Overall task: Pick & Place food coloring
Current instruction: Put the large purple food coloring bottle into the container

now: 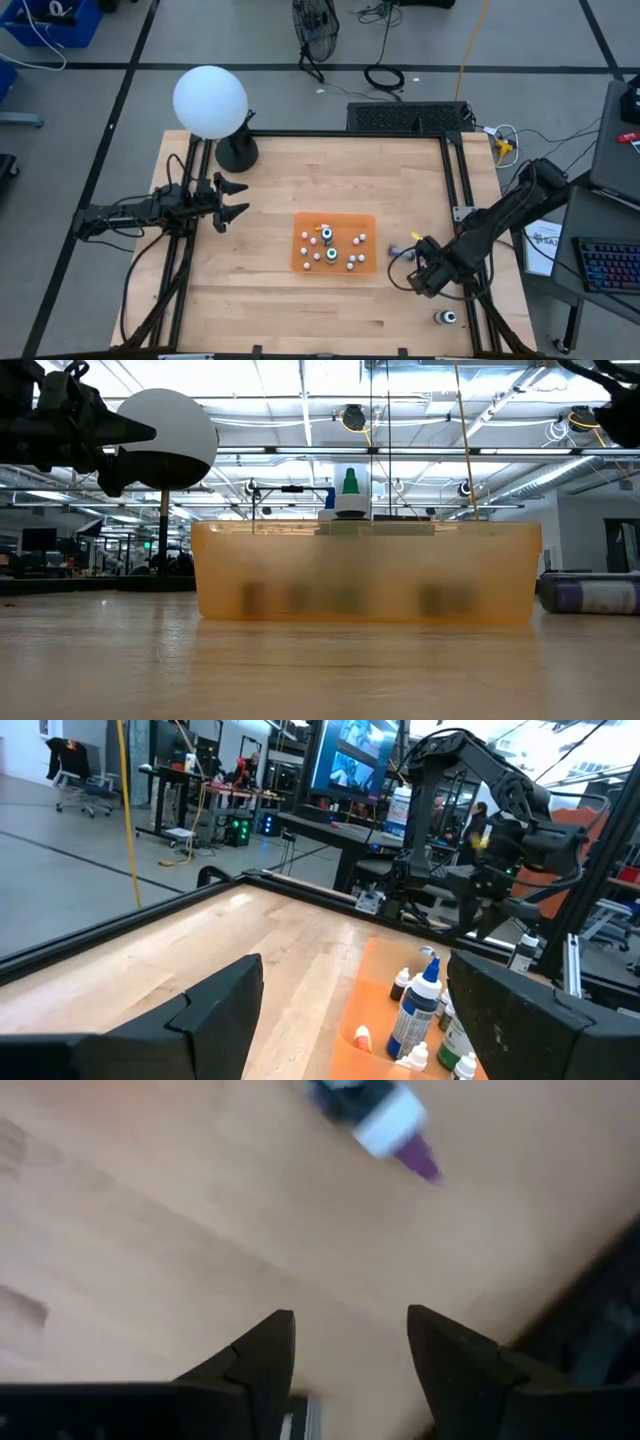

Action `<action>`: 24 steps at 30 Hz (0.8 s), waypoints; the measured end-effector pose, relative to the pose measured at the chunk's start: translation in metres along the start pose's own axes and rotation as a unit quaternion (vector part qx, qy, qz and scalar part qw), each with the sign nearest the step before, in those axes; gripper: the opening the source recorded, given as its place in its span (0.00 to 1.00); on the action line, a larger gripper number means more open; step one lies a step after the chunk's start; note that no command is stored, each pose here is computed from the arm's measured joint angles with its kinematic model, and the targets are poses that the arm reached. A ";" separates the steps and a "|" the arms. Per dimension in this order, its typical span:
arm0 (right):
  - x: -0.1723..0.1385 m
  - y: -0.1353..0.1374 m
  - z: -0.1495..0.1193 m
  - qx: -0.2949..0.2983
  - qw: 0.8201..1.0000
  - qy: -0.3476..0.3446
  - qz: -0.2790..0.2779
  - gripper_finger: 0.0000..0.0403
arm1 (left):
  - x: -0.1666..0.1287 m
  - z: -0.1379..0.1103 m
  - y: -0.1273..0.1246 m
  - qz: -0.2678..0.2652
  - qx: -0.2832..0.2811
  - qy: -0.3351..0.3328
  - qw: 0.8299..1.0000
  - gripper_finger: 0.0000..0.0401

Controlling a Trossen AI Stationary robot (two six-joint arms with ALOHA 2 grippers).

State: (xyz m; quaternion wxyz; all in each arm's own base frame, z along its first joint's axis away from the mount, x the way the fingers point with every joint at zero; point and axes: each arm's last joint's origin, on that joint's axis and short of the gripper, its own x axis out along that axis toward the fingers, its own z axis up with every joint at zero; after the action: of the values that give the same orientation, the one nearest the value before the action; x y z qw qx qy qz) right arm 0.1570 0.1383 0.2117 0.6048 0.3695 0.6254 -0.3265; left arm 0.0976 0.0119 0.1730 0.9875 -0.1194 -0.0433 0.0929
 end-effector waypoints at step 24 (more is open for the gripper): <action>0.053 -0.044 0.035 -0.264 0.932 -0.196 -0.154 0.45 | 0.000 0.000 0.000 0.000 0.000 0.000 1.000 0.77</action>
State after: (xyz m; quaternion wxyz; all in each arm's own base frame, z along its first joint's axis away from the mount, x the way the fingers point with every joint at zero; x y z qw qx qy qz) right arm 0.1382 0.0892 0.1553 0.7335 0.0244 0.6070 -0.3049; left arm 0.0976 0.0119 0.1730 0.9875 -0.1194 -0.0436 0.0929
